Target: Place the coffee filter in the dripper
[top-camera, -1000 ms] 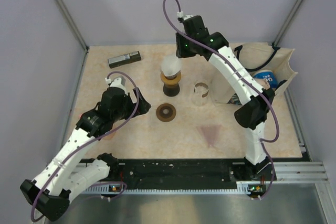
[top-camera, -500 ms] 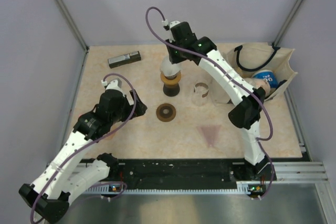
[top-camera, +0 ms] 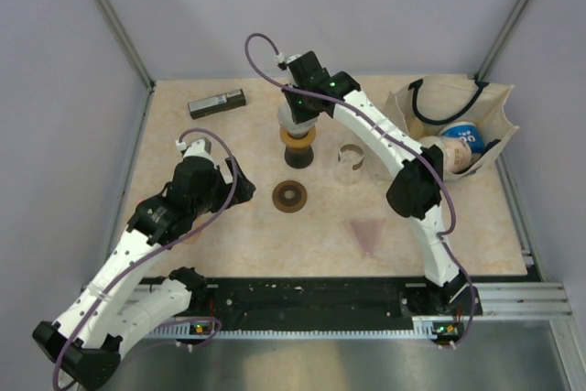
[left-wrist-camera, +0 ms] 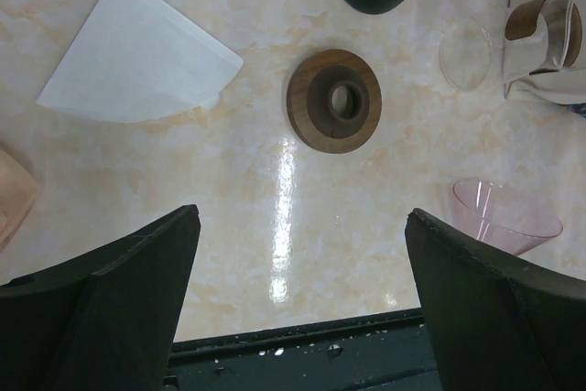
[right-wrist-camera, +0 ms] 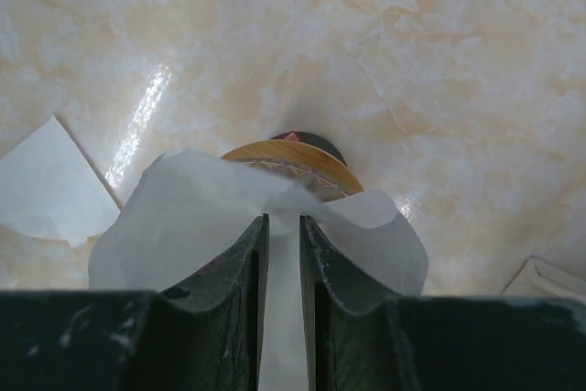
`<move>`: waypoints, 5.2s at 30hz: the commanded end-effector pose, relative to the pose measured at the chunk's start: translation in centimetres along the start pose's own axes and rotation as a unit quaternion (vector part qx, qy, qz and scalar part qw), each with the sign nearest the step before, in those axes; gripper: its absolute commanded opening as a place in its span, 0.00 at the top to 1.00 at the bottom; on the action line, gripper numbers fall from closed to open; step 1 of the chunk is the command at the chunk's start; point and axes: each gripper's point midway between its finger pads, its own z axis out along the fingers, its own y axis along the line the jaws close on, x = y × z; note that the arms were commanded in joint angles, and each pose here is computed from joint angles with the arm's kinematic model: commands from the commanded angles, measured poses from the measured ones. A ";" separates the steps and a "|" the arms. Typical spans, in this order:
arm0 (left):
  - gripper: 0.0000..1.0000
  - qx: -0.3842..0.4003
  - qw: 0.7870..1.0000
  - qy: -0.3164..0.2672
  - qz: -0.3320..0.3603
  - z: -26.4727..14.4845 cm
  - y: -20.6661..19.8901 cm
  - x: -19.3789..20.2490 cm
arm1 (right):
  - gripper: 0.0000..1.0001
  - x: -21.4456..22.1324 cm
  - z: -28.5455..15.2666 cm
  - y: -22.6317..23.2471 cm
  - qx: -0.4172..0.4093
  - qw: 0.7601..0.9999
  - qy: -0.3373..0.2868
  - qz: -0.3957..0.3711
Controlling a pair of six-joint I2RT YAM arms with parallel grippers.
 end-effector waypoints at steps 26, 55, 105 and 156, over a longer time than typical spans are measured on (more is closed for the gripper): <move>0.01 -0.021 1.000 -0.013 0.000 0.3 0.8 -0.6 | 0.83 3.0 3.4 1.4 -0.027 0.998 0.050 -0.029; 0.01 -0.012 1.000 -0.013 0.000 -0.1 0.5 -0.7 | 0.89 -3.4 -3.5 1.6 -0.012 0.998 -0.053 -0.030; 0.01 -0.035 0.998 0.044 -0.032 4.1 1.3 2.7 | 0.01 16.0 -25.6 -5.5 0.011 0.957 -0.238 0.167; 0.60 -0.214 0.964 0.156 0.025 19.0 -0.7 8.0 | 0.01 21.1 -24.1 -8.3 0.077 0.955 -0.220 0.182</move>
